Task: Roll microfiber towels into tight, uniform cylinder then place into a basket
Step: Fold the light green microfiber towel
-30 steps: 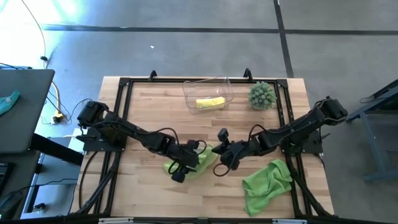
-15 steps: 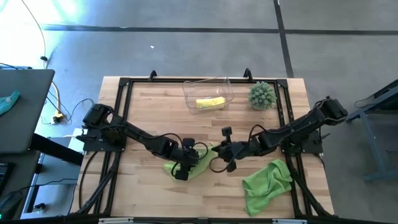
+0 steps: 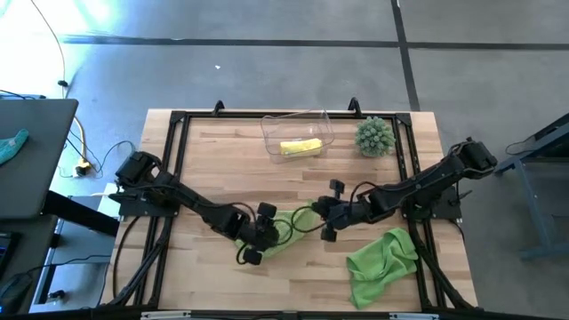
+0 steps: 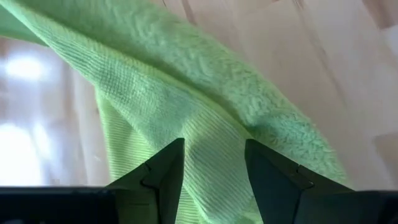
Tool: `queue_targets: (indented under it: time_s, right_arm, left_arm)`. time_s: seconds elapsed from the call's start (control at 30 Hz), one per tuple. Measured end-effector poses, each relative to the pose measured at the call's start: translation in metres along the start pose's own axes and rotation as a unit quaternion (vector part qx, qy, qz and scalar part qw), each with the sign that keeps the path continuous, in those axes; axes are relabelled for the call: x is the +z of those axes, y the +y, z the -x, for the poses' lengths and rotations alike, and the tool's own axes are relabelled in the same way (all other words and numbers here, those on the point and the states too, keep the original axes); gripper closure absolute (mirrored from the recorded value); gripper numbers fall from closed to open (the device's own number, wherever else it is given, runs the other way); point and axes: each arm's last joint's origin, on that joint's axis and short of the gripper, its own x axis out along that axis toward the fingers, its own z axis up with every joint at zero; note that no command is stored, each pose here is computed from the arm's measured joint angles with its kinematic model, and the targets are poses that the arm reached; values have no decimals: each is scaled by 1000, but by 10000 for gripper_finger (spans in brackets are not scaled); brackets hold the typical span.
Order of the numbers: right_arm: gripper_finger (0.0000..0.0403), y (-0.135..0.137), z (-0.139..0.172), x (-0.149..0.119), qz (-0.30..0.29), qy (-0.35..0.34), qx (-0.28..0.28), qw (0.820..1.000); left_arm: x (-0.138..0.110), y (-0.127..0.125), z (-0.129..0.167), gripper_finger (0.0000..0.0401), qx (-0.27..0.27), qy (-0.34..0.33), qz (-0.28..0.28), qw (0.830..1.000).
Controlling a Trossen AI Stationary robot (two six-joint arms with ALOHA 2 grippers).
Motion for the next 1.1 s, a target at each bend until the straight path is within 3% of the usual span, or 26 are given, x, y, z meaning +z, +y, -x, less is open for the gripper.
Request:
queue_targets:
  time_s: [0.23,0.47,0.63,0.8,1.0,1.1]
  right_arm:
    - [403,-2,0,-5,-112,24,-12,993]
    - [403,-1,0,-6,-170,37,4,985]
    - [403,-2,0,-8,-188,49,1,981]
    - [403,-2,0,-9,-187,51,-1,981]
    - [403,-2,0,-9,-187,50,-3,981]
    - [403,-2,0,-10,-186,51,-4,981]
  left_arm:
    - [0,-11,4,243,35,-3,-25,999]
    - [-2,-15,5,243,42,9,-36,998]
    - [-11,-22,8,243,44,51,-79,995]
    - [-12,-28,9,243,84,53,-126,987]
    - [-19,-36,-14,243,109,79,-229,964]
    - [-21,-43,-29,243,169,84,-255,948]
